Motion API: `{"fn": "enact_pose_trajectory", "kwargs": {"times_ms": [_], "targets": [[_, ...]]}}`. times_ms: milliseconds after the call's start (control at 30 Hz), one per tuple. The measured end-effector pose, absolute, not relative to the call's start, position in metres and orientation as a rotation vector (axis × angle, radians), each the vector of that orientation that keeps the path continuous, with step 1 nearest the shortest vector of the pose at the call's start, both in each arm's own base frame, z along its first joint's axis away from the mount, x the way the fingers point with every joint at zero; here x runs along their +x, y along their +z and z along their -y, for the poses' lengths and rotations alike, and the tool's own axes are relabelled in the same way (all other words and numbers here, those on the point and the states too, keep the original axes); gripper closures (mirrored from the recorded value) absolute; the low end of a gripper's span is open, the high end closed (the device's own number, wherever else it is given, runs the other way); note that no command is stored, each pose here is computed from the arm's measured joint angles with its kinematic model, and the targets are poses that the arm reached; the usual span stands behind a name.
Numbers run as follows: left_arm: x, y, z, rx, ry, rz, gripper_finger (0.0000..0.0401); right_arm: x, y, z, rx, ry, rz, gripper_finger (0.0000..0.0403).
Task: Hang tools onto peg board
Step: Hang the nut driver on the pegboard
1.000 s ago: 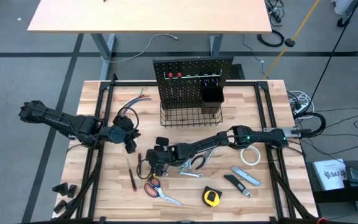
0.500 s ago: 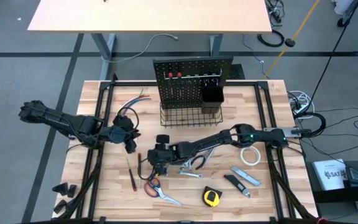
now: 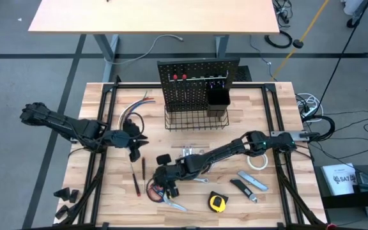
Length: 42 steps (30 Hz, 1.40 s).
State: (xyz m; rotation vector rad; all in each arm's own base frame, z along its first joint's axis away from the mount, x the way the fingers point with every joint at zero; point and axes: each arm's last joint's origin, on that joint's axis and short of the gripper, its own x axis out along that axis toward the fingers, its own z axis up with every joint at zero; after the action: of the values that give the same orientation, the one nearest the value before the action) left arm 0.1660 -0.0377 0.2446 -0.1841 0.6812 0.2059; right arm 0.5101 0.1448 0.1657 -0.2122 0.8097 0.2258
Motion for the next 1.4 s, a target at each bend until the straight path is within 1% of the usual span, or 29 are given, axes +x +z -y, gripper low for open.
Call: {"fn": "enact_pose_trajectory", "kwargs": {"times_ms": [100,167,333,567,700,900,967,1067,1167,1300,1333,1400], "targets": [[0.173,0.243,0.044,-0.131,0.114,-0.681,0.0294,0.51,0.167,-0.147,-0.246,0.238,-0.794,0.0243],[0.177,0.241,0.046,-0.109,0.095,-0.684,0.0294,0.511,0.167,-0.146,-0.271,0.248,-0.792,0.0243],[0.181,0.234,0.047,-0.091,0.103,-0.731,0.0294,0.512,0.162,-0.144,-0.319,0.275,-0.789,0.0243],[0.182,0.233,0.048,-0.073,0.095,-0.732,0.0294,0.514,0.15,-0.131,-0.264,0.337,-0.808,0.0243],[0.182,0.233,0.048,-0.072,0.096,-0.732,0.0294,0.512,0.134,-0.12,-0.244,0.349,-0.852,0.0243],[0.182,0.233,0.048,-0.069,0.096,-0.731,0.0294,0.512,0.127,-0.109,-0.23,0.363,-0.852,0.0246],[0.182,0.233,0.048,-0.069,0.096,-0.731,0.0294,0.512,0.126,-0.107,-0.248,0.363,-0.847,0.0255],[0.182,0.233,0.048,-0.066,0.095,-0.731,0.0294,0.512,0.124,-0.103,-0.254,0.366,-0.839,0.028],[0.182,0.234,0.048,-0.065,0.095,-0.731,0.0294,0.511,0.123,-0.102,-0.254,0.363,-0.843,0.0316],[0.182,0.234,0.048,-0.063,0.096,-0.731,0.0294,0.511,0.123,-0.101,-0.239,0.347,-0.85,0.0377],[0.182,0.234,0.048,-0.063,0.096,-0.731,0.0294,0.511,0.123,-0.1,-0.232,0.335,-0.851,0.0386],[0.182,0.234,0.048,-0.063,0.096,-0.731,0.0294,0.512,0.123,-0.1,-0.218,0.304,-0.848,0.0388]]}}
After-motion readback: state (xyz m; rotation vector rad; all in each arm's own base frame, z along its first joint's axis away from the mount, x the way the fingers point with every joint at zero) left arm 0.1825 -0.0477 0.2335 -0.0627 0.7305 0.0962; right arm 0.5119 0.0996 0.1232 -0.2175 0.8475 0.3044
